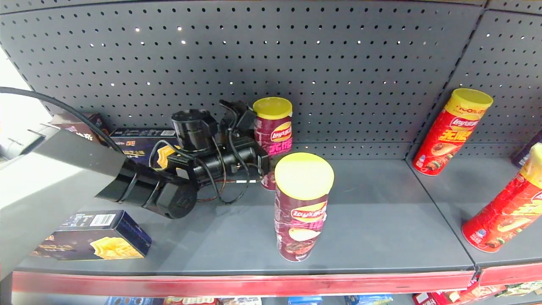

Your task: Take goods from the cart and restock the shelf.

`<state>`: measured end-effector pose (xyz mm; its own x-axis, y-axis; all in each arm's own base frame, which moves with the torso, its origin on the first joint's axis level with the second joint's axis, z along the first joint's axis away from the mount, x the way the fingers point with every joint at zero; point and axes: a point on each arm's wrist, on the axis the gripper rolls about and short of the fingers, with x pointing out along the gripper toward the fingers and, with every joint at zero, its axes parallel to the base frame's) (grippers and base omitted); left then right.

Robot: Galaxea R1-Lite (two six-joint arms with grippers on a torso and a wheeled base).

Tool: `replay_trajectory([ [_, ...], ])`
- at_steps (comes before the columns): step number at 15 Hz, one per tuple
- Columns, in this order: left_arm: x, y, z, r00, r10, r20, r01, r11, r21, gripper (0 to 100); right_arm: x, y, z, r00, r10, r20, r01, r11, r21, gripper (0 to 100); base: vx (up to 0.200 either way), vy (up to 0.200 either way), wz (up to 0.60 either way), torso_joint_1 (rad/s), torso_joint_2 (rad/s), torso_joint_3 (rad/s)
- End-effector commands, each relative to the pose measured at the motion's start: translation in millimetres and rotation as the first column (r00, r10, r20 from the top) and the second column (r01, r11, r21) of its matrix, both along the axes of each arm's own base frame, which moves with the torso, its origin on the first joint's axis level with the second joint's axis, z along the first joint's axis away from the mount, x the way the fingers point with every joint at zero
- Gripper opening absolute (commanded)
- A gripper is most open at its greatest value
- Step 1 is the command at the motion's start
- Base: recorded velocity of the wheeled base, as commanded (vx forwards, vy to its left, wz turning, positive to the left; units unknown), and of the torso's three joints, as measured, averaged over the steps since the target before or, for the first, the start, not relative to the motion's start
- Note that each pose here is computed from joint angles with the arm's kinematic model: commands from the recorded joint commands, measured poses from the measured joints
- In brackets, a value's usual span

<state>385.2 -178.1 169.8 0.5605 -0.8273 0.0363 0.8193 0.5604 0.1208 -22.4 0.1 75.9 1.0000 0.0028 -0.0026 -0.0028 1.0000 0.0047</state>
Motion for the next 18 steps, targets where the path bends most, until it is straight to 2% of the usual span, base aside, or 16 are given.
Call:
replay_trajectory([
  [1, -1, 6.0, 0.5, 1.000, 0.013, -0.008, -0.013, 1.000, 0.002, 100, 0, 0, 0, 1.000, 0.000, -0.004, 0.000, 1.000, 0.000, 100, 0.000, 0.000, 0.00, 0.000, 0.00, 0.000],
  [2, -8, 13.5, 8.9, 1.000, 0.024, -0.007, -0.024, 1.000, 0.002, 100, 0, 0, 0, 1.000, 0.000, -0.004, 0.000, 1.000, 0.000, 100, 0.000, 0.000, 0.00, 0.000, 0.00, 0.000],
  [5, -28, 25.1, 13.5, 0.997, 0.049, -0.052, -0.048, 0.999, 0.021, 100, 0, 0, 0, 1.000, 0.000, -0.004, 0.000, 1.000, 0.000, 100, 0.000, 0.000, 0.00, 0.000, 0.00, 0.000],
  [6, -37, 33.7, 13.8, 0.994, 0.092, -0.063, -0.090, 0.995, 0.030, 100, 0, 0, 0, 1.000, 0.000, -0.004, 0.000, 1.000, 0.000, 100, 0.000, 0.000, 0.00, 0.000, 0.00, 0.000],
  [8, -49, 37.9, 13.1, 0.984, 0.162, -0.077, -0.160, 0.986, 0.042, 100, 0, 0, 0, 1.000, 0.000, -0.004, 0.000, 1.000, 0.000, 100, 0.000, 0.000, 0.00, 0.000, 0.00, 0.000],
  [12, -54, 42.1, 12.6, 0.951, 0.298, -0.080, -0.295, 0.954, 0.055, 100, 0, 0, 0, 1.000, 0.000, -0.004, 0.000, 1.000, 0.000, 100, 0.000, 0.000, 0.00, 0.000, 0.00, 0.000],
  [14, -57, 43.5, 12.2, 0.946, 0.313, -0.080, -0.309, 0.949, 0.060, 100, 0, 0, 0, 1.000, 0.000, -0.004, 0.000, 1.000, 0.000, 100, 0.000, 0.000, 0.00, 0.000, 0.00, 0.000],
  [16, -57, 46.3, 8.9, 0.933, 0.354, -0.061, -0.348, 0.933, 0.090, 100, 0, 0, 0, 1.000, 0.000, -0.004, 0.000, 1.000, 0.000, 100, 0.000, 0.000, 0.00, 0.000, 0.00, 0.000],
  [18, -57, 46.9, 8.9, 0.922, 0.384, -0.055, -0.378, 0.921, 0.095, 100, 0, 0, 0, 1.000, 0.000, -0.004, 0.000, 1.000, 0.000, 100, 0.000, 0.000, 0.00, 0.000, 0.00, 0.000],
])
